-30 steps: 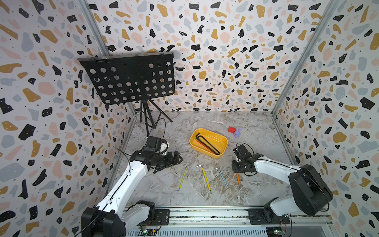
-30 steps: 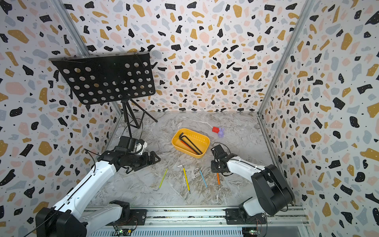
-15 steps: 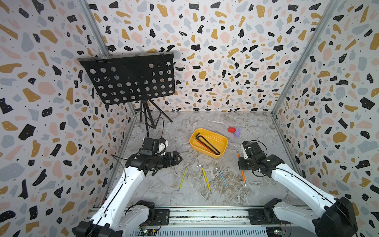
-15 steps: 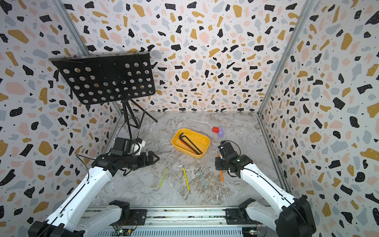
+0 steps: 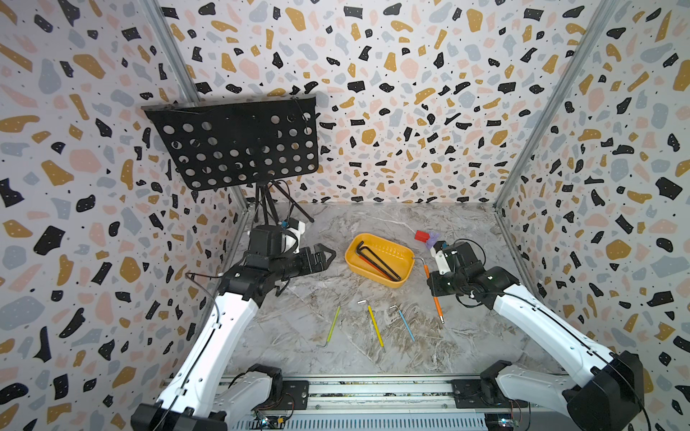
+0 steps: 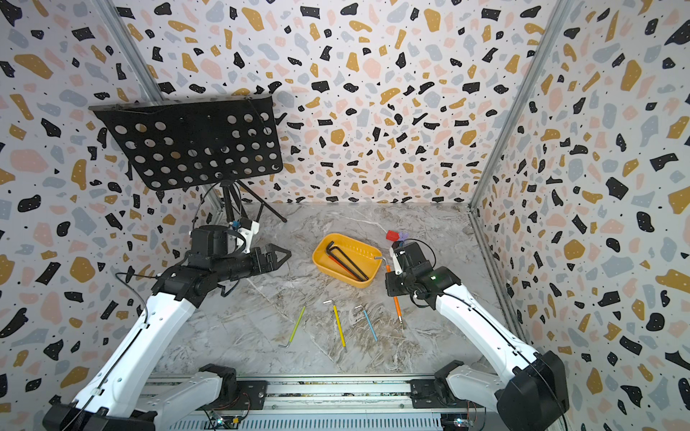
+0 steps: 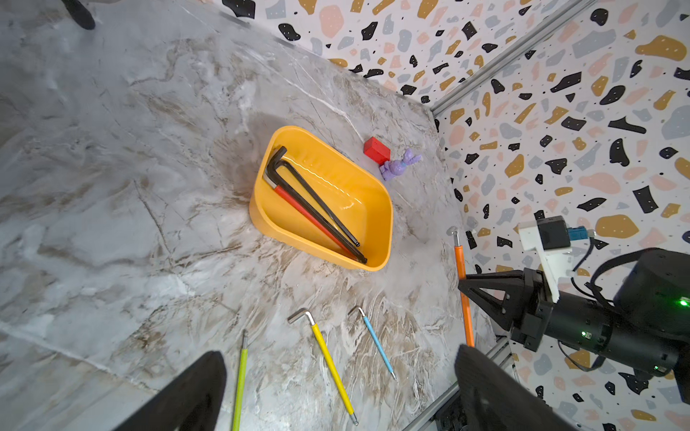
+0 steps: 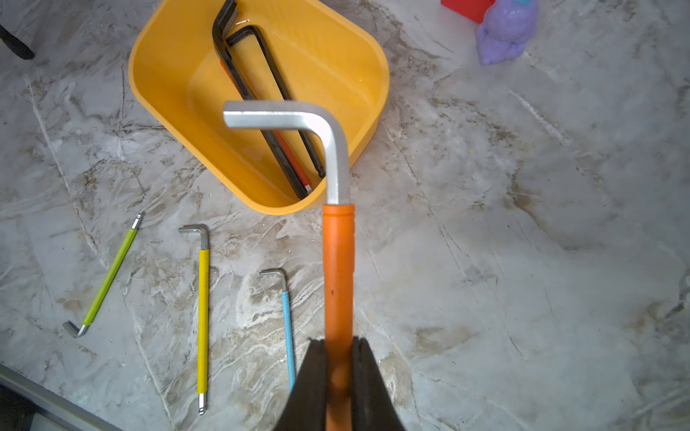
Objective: Put the hex key on the desktop into the storage box
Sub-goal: Place the Allen key in the storage box.
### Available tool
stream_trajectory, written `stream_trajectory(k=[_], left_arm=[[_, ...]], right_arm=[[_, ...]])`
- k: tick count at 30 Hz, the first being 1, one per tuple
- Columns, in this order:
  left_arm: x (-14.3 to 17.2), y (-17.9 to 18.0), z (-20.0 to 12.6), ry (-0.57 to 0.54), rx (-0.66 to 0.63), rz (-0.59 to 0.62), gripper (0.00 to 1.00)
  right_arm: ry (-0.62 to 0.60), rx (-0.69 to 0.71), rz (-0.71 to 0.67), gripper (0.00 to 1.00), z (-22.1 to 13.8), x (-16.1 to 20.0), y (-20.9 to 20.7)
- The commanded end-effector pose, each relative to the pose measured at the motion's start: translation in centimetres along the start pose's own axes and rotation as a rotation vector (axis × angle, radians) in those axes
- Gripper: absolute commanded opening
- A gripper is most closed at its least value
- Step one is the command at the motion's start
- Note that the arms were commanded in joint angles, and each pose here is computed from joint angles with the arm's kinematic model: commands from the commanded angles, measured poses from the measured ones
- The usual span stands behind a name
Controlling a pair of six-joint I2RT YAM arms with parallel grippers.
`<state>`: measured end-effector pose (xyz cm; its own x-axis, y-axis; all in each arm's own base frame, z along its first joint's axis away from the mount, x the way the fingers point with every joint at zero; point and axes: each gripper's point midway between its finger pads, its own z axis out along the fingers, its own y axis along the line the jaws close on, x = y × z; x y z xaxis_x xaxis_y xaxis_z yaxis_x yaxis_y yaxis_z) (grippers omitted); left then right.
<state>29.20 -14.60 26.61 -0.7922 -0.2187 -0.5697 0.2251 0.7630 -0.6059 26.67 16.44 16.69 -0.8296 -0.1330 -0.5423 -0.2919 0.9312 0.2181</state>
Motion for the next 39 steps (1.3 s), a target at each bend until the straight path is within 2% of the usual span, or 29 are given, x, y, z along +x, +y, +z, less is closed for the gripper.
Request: stream_trajectory(k=[1,8,15,21,23,39], left_arm=[[-1.1,-0.7,1.3,0.006,0.052,-0.018,1.0],[-4.6,-2.1,4.7,0.042,0.126,-0.044,1.0],[-5.6,-0.5,7.9,0.081,0.089,-0.055,1.0],[-4.2,1.5,10.8,0.162,0.074,-0.11,1.0],[-4.0,1.2,11.0,0.182,0.103,-0.107,1.0],[-3.1,3.6,11.7,0.179,0.006,-0.153,1.0]], right_arm=[[-0.02,-0.049,-0.045,0.0,-0.9,-1.4,1.3],[-0.004,-0.06,-0.091,0.0,-0.3,-3.4,2.2],[-0.01,-0.08,-0.116,0.0,1.0,-6.0,3.3],[0.011,-0.099,-0.141,0.0,2.8,-7.8,4.2],[0.021,-0.106,-0.15,0.0,3.7,-8.3,4.5],[0.079,-0.104,-0.241,0.0,11.1,-12.7,5.6]])
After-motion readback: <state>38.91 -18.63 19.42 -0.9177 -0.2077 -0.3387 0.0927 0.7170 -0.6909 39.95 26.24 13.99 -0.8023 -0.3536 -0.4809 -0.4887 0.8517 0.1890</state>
